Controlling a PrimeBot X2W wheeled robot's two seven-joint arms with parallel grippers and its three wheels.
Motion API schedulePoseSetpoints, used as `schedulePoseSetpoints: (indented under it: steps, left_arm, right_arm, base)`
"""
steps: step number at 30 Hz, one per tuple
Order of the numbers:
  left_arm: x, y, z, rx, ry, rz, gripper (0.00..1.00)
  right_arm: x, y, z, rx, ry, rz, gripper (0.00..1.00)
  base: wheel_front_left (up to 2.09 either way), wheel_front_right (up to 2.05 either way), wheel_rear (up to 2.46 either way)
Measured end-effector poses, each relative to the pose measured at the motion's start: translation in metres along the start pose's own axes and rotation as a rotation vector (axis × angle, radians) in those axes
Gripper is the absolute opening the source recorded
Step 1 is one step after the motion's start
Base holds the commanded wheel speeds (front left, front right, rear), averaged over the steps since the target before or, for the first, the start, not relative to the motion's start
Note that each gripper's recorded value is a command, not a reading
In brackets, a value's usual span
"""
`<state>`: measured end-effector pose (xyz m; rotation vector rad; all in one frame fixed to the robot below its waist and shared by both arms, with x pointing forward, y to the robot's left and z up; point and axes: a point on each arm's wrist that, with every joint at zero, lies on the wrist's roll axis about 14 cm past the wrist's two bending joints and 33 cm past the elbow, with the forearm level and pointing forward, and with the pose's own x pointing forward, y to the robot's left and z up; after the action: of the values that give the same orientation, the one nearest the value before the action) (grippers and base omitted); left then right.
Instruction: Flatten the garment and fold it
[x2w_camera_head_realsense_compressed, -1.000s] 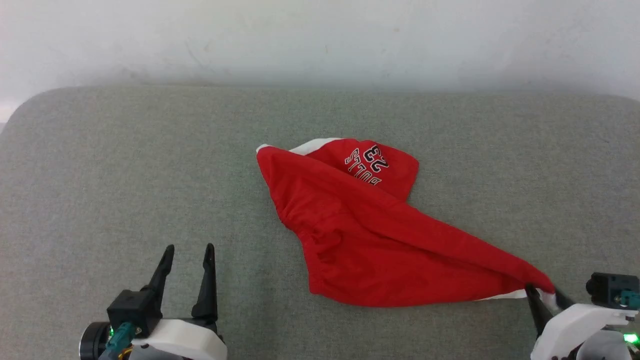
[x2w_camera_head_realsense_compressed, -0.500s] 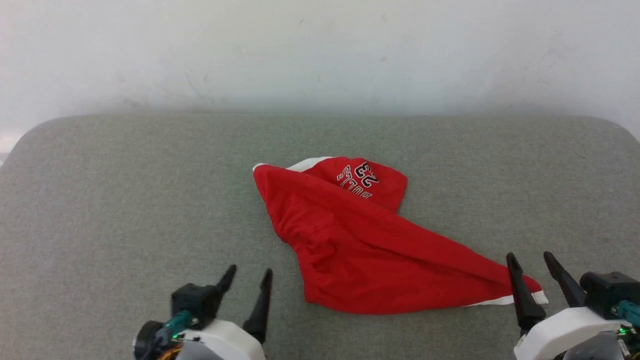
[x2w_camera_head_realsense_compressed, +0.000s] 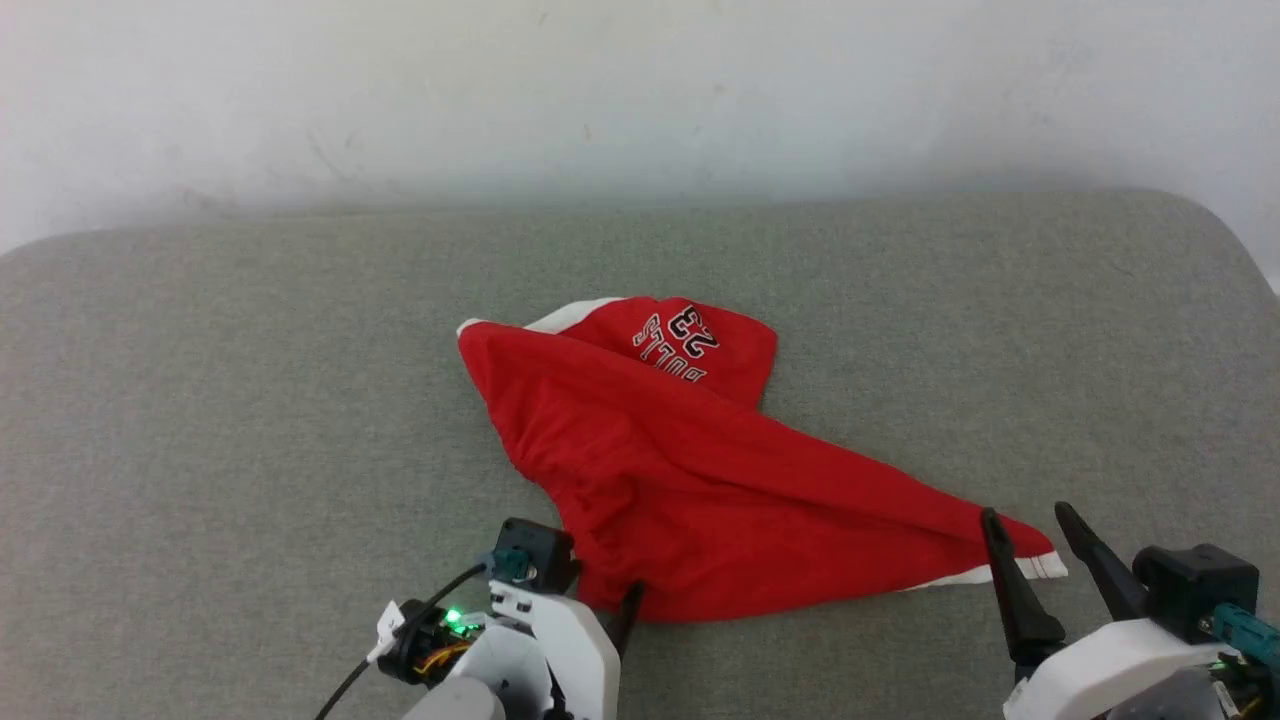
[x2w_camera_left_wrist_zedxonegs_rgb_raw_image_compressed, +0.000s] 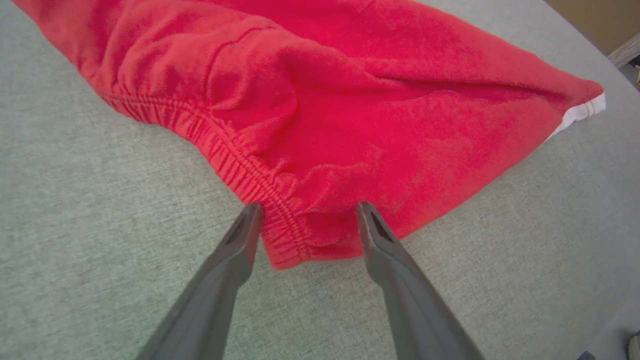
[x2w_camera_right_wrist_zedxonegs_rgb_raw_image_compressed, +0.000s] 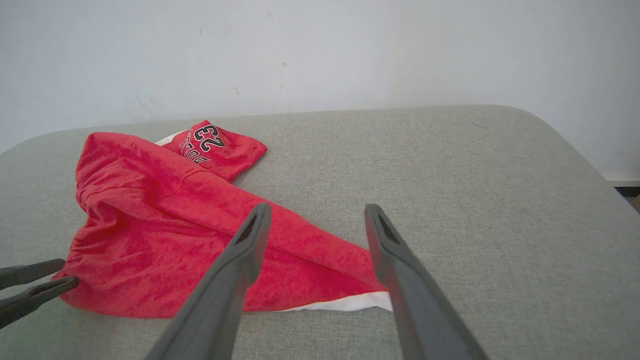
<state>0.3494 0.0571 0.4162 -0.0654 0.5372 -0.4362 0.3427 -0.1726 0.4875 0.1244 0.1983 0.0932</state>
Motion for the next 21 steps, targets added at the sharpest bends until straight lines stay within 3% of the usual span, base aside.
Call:
schedulePoseSetpoints:
  steps: [6,21]
  left_arm:
    - [0.019,0.001,-0.021,0.046,0.150,-0.026,1.00]
    - [0.057,0.021,0.013,0.095,0.128,0.007,1.00]
  right_arm:
    - [0.001,-0.008,-0.006,0.016,0.019,-0.025,1.00]
    - [0.003,-0.018,-0.007,0.046,0.014,-0.060,1.00]
  base:
    - [0.00,0.00,0.00]
    - [0.00,0.00,0.00]
